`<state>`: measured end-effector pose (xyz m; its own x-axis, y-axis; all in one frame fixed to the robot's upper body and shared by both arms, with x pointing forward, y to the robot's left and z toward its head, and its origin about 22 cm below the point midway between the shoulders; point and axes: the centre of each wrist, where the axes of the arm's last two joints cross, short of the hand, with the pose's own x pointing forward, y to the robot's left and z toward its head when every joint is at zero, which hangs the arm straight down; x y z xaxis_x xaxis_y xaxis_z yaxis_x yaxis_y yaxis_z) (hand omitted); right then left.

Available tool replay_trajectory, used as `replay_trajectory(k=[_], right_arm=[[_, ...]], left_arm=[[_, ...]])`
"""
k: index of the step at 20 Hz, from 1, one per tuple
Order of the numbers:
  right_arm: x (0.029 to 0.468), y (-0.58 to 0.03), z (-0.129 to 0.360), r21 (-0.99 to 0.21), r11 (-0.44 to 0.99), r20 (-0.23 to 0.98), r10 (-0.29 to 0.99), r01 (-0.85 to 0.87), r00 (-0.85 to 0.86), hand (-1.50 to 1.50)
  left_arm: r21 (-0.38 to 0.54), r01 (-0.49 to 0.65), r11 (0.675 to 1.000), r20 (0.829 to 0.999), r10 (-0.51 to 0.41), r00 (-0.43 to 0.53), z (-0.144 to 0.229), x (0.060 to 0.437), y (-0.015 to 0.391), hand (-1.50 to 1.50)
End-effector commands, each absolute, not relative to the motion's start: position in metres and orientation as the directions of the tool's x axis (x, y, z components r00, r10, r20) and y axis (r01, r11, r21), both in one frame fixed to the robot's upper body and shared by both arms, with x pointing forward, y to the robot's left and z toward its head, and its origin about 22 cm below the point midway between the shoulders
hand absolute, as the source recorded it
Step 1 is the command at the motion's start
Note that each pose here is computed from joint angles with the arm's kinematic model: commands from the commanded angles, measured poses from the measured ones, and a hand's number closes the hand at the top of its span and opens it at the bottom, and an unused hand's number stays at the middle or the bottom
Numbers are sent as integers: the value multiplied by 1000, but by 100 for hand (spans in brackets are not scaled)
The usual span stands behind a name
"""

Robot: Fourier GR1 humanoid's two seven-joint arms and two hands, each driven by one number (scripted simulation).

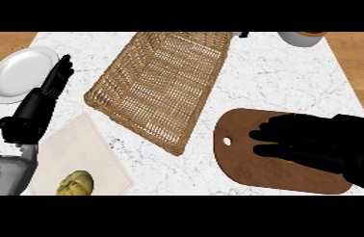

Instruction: Pick the lemon from the cutting board and place it in the basket

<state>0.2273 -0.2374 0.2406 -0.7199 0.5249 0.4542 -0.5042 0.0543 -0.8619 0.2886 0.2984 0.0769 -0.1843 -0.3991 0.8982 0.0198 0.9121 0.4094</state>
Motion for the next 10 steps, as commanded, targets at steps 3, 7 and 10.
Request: replay_trajectory(k=[3, 7, 10], right_arm=[[235, -234, 278, -815, -297, 244, 604, -498, -759, -150], [254, -238, 271, -767, -358, 241, 609, -533, -756, -150], [274, -241, 272, -760, -371, 226, 618, -534, -752, -150]], left_arm=[[418, 30, 908, 891, -404, -206, 76, 293, 292, 0], [412, 19, 911, 896, -401, -193, 79, 290, 290, 0], [419, 26, 908, 894, -407, -187, 83, 294, 295, 0]])
